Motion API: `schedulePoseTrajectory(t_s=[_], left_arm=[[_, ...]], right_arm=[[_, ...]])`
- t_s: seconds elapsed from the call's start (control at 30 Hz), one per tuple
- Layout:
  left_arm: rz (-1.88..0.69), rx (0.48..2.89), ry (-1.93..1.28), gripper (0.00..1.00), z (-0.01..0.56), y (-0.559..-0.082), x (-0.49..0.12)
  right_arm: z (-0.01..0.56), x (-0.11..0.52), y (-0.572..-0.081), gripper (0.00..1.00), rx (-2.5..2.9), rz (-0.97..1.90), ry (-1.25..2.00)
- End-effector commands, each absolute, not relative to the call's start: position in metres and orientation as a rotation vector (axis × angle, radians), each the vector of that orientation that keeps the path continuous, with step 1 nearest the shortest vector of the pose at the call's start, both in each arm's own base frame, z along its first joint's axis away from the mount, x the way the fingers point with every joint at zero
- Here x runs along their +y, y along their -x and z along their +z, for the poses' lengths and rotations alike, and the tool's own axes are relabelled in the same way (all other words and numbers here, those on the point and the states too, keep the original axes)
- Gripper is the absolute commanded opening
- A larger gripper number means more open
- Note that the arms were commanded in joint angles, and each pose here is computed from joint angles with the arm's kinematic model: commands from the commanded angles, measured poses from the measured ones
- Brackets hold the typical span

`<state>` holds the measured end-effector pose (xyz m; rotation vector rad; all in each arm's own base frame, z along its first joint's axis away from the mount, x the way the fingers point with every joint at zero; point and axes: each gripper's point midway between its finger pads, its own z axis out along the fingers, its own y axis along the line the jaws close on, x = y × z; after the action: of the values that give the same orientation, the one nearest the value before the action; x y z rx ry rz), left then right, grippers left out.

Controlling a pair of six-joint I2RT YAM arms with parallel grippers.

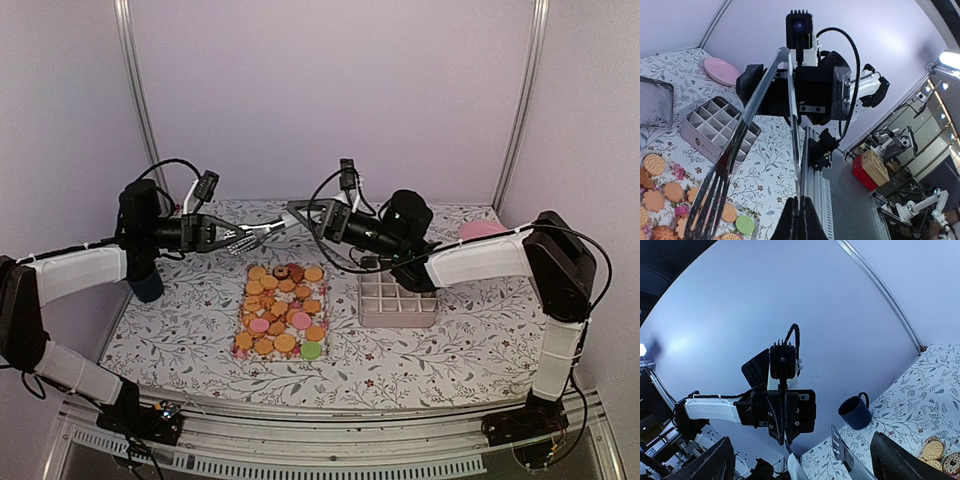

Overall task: Pack the cookies
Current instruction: Pass from the left arm to the right

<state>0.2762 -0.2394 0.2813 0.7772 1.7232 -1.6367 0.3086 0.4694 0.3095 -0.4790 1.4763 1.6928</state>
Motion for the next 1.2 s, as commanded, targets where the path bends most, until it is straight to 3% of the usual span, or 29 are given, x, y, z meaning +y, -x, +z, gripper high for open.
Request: schedulePoseTrajectory(t_s=[0.0, 0.4, 0.67, 1.17], left_arm=[[-1.601, 1.614, -0.846, 0.00, 0.298, -0.274, -0.237], [-1.599, 1.608, -0.831, 0.00, 0.301, -0.274, -0.233], [-1.603, 1.606, -0.832, 0.00, 0.301, -0.272, -0.232], [-1.599, 1.601, -0.816, 0.00, 0.300, -0.274, -0.231]], right_arm=[[0.299, 0.462, -0.300, 1.00, 1.490, 1.690, 0.408], [0.289, 0.419, -0.315, 0.99, 1.456, 1.697, 0.194], [0.296, 0.439, -0.317, 1.00, 1.426, 1.760, 0.206], [0.280, 0.485, -0.304, 0.75, 1.447, 1.892, 0.272]])
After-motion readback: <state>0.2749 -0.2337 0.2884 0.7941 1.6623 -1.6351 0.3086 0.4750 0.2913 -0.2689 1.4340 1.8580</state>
